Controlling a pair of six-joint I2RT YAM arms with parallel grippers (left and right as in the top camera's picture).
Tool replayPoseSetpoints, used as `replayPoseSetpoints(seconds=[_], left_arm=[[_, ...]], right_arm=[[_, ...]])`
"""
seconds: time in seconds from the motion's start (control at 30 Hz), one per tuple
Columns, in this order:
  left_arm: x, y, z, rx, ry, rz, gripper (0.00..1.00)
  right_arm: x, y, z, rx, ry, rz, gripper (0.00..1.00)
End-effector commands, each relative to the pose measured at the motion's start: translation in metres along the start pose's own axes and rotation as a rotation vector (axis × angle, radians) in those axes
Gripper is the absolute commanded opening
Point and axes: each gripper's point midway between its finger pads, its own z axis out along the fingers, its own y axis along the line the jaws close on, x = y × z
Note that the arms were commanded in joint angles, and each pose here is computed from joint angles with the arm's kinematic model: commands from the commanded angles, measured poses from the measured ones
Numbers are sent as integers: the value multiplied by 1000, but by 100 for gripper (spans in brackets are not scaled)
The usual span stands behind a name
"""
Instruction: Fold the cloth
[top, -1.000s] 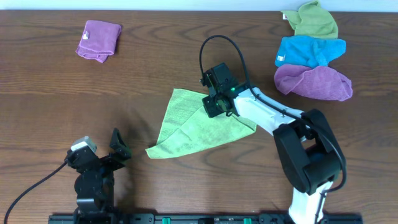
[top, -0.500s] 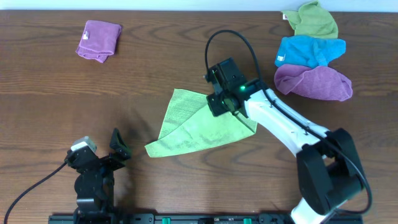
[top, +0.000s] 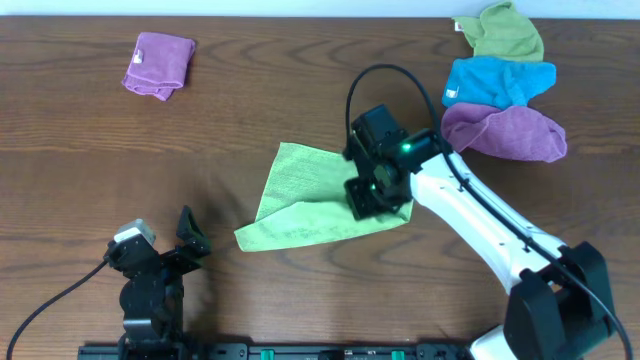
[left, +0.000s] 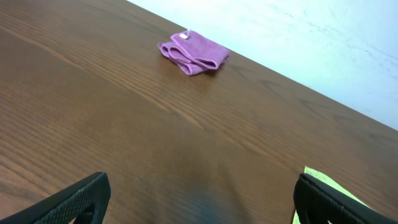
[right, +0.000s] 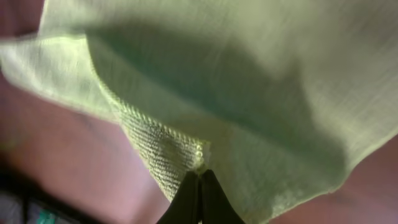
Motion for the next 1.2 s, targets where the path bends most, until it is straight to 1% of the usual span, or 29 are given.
replayPoseSetpoints(seconds=[0.0,0.03,0.07,0.1,0.13,0.17,0.23,0.33,0.37,0.4,0.47,0.63,0.77,0.87,0.97,1.03,1.17], left_arm=[[11,3,3,-5,22,5,95],[11,3,3,-5,23,5,95],[11,3,3,-5,23,5,95],[11,3,3,-5,22,5,95],[11,3,3,-5,22,5,95],[11,3,3,-5,22,5,95],[11,3,3,-5,23,5,95],[11,3,3,-5,23,5,96],[11,3,3,-5,23,5,96],[11,3,3,-5,22,5,95],[11,3,3,-5,22,5,95],[11,3,3,-5,22,5,96],[11,3,3,-5,23,5,95],[11,3,3,-5,22,5,95],[11,3,3,-5,23,5,95],[11,3,3,-5,23,5,95],[11,3,3,-5,23,5,95]], right_arm=[[31,36,-8,-154,127,18,18],[49,43,-10,-185,201,31,25],[63,48,-13,-201,261,42,35],[72,51,-14,-207,296,46,55],[79,54,-15,-208,324,44,89],[82,56,-15,-206,332,23,99],[78,55,-12,-188,306,-31,99],[55,47,-4,-124,202,-74,99],[47,42,-2,-96,166,-86,97],[33,34,0,-35,104,-103,71],[18,28,2,5,41,-94,1],[24,31,4,15,59,-113,1],[6,25,9,117,-38,-131,2],[-3,27,8,112,-77,-112,2],[1,26,3,114,-74,-87,1],[5,28,-9,105,-97,-54,1],[16,17,-69,175,-269,-14,2]])
